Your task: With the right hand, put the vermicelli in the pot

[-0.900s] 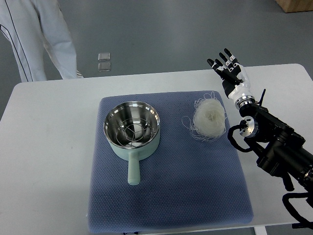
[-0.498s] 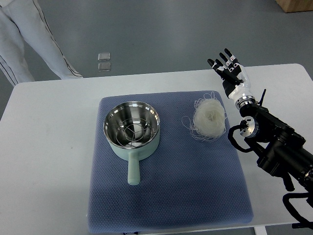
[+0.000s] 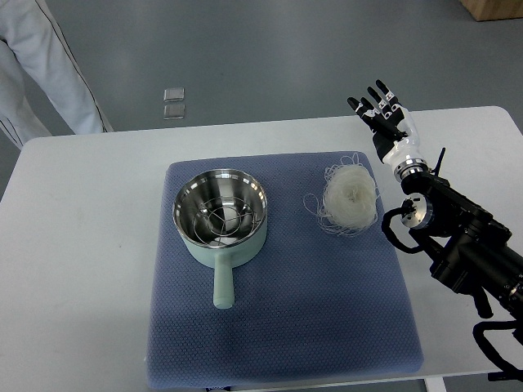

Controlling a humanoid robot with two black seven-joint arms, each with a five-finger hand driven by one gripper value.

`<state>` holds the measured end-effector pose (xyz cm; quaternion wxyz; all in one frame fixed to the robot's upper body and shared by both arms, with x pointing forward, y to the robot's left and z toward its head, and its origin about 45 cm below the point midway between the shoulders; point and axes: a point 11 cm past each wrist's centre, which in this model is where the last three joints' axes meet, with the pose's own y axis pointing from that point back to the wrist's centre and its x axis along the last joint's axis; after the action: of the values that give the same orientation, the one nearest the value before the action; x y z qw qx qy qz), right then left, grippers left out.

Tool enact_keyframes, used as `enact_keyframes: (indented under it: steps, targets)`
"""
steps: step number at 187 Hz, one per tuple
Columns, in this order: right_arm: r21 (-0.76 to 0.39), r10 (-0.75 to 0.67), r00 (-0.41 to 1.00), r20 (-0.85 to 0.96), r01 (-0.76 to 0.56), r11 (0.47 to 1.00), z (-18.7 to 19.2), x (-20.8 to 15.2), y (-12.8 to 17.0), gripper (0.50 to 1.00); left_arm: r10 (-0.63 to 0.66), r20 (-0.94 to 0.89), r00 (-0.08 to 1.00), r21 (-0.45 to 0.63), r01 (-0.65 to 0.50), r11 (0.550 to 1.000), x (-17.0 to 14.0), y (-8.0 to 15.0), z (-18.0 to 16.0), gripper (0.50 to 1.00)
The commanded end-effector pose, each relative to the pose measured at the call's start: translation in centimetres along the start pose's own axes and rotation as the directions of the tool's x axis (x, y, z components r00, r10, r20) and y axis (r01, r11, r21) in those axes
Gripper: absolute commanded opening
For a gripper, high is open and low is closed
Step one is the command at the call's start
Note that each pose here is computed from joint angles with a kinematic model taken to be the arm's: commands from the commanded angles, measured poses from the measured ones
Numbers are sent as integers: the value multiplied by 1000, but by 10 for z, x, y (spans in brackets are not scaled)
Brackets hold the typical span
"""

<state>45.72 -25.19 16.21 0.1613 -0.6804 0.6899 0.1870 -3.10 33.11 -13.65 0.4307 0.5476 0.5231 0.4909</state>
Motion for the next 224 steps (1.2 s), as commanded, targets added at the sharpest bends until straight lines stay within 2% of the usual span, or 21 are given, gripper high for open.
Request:
enact_keyframes:
  steps: [1, 63, 224]
  targets:
    - [1, 0, 1000, -3, 0, 1000, 0, 0, 0, 928, 0, 1, 1000, 0, 0, 1000, 0, 0, 0, 1000]
    - [7, 15, 1000, -16, -15, 1000, -5, 9, -1, 928, 0, -1, 1000, 0, 0, 1000, 0, 0, 0, 1000]
    - [36, -11, 1000, -24, 12, 999, -22, 1, -9, 928, 0, 2, 1000, -9, 0, 1000, 0, 1, 5, 1000]
